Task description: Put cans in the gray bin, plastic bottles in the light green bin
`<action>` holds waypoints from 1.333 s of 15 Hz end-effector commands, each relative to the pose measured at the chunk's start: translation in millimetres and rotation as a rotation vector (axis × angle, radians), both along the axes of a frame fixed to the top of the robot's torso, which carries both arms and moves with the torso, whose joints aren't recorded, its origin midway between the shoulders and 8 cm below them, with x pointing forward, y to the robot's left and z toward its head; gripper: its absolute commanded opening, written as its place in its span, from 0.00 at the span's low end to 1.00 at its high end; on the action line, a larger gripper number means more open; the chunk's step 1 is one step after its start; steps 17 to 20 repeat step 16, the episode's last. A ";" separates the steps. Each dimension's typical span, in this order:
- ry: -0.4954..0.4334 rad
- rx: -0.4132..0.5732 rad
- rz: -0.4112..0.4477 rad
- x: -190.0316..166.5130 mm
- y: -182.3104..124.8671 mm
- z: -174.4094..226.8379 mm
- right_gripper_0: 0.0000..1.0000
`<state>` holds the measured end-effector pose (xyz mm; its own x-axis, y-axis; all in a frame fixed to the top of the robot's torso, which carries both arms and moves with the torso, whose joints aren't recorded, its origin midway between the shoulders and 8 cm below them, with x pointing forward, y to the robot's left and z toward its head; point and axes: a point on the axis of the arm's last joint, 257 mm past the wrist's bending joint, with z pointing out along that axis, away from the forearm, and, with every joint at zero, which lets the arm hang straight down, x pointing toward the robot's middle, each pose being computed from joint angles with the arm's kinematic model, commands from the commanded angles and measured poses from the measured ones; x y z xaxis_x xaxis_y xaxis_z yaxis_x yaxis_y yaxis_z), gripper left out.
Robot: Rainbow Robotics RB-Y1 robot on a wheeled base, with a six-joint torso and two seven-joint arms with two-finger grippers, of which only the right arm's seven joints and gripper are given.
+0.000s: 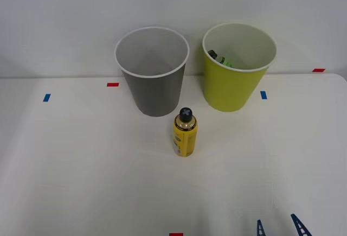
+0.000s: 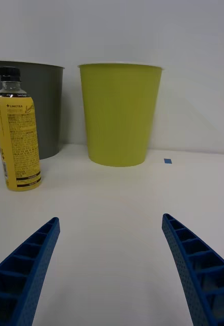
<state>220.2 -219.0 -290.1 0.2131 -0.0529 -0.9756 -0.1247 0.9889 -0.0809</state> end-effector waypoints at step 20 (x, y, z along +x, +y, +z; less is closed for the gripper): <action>0.000 0.000 0.000 0.0 -0.1 0.0 0.68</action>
